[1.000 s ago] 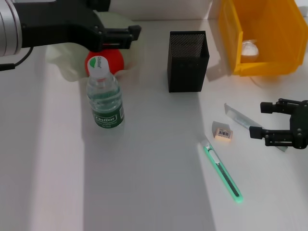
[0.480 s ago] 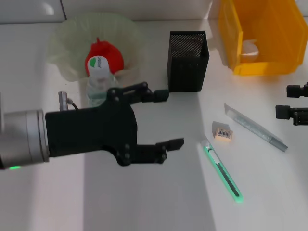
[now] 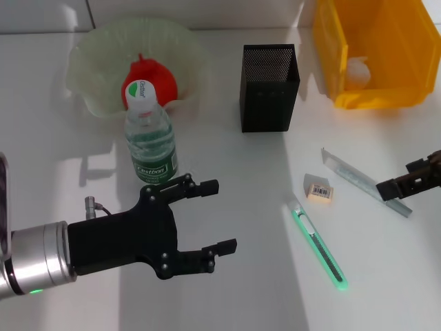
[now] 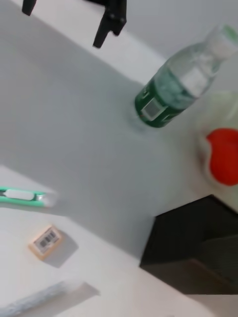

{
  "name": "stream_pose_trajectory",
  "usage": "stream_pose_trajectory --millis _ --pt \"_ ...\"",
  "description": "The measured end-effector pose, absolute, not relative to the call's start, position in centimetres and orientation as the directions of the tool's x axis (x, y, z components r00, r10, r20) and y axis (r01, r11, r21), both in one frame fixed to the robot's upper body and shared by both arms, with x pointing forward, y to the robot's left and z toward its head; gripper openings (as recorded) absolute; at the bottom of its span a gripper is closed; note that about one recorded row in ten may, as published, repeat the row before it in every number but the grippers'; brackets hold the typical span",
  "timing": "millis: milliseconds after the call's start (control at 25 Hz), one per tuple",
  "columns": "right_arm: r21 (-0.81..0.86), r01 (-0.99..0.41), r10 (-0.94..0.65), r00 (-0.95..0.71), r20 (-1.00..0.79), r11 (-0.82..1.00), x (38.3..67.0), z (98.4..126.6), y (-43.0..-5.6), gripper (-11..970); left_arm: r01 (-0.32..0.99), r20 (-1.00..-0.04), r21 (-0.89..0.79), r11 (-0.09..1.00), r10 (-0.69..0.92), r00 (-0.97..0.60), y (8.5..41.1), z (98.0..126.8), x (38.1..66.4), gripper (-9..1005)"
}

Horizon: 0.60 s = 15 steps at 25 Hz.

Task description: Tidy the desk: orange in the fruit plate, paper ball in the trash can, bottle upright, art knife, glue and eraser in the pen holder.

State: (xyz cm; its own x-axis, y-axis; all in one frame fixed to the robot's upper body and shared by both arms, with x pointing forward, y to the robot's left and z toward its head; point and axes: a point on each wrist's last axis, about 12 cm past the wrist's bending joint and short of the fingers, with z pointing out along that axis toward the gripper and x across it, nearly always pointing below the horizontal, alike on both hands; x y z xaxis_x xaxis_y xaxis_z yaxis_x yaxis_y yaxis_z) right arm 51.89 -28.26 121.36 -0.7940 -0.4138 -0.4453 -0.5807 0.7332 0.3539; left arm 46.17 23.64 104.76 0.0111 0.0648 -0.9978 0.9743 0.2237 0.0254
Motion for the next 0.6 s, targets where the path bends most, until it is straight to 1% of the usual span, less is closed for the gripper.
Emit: stream_pose_trajectory --millis 120,160,200,320,360,440,560,600 --pt "0.338 -0.553 -0.445 -0.825 -0.348 0.761 52.5 121.2 -25.8 829 0.97 -0.996 0.055 0.238 0.077 0.037 24.0 104.4 45.9 829" --pt "0.307 -0.551 -0.472 -0.83 -0.299 0.776 52.8 121.0 -24.2 828 0.968 -0.996 0.061 0.242 0.08 0.043 24.1 104.3 45.7 829" --pt "0.307 -0.551 -0.472 -0.83 -0.299 0.776 52.8 121.0 -24.2 828 0.967 -0.996 0.063 0.246 0.082 0.044 24.2 104.3 45.7 829" --pt "0.256 -0.564 -0.509 -0.823 -0.252 0.785 53.2 120.4 -22.2 827 0.964 -0.996 0.063 0.257 0.084 0.042 24.5 104.1 45.6 829" --pt "0.218 -0.567 -0.524 -0.822 -0.225 0.795 53.5 119.7 -21.1 827 0.964 -0.996 0.062 0.26 0.084 0.041 24.5 104.1 45.6 829" --pt "0.202 -0.561 -0.522 -0.825 -0.218 0.803 53.6 119.4 -20.7 825 0.963 -0.996 0.062 0.261 0.083 0.041 24.5 104.1 45.6 829" --pt "0.157 -0.535 -0.504 -0.84 -0.201 0.83 53.9 117.7 -19.4 821 0.963 -0.996 0.056 0.265 0.084 0.035 24.5 104.0 45.5 829" --pt "0.157 -0.535 -0.504 -0.84 -0.201 0.83 53.9 117.7 -19.4 820 0.963 -0.996 0.056 0.265 0.084 0.035 24.5 104.0 45.5 829"
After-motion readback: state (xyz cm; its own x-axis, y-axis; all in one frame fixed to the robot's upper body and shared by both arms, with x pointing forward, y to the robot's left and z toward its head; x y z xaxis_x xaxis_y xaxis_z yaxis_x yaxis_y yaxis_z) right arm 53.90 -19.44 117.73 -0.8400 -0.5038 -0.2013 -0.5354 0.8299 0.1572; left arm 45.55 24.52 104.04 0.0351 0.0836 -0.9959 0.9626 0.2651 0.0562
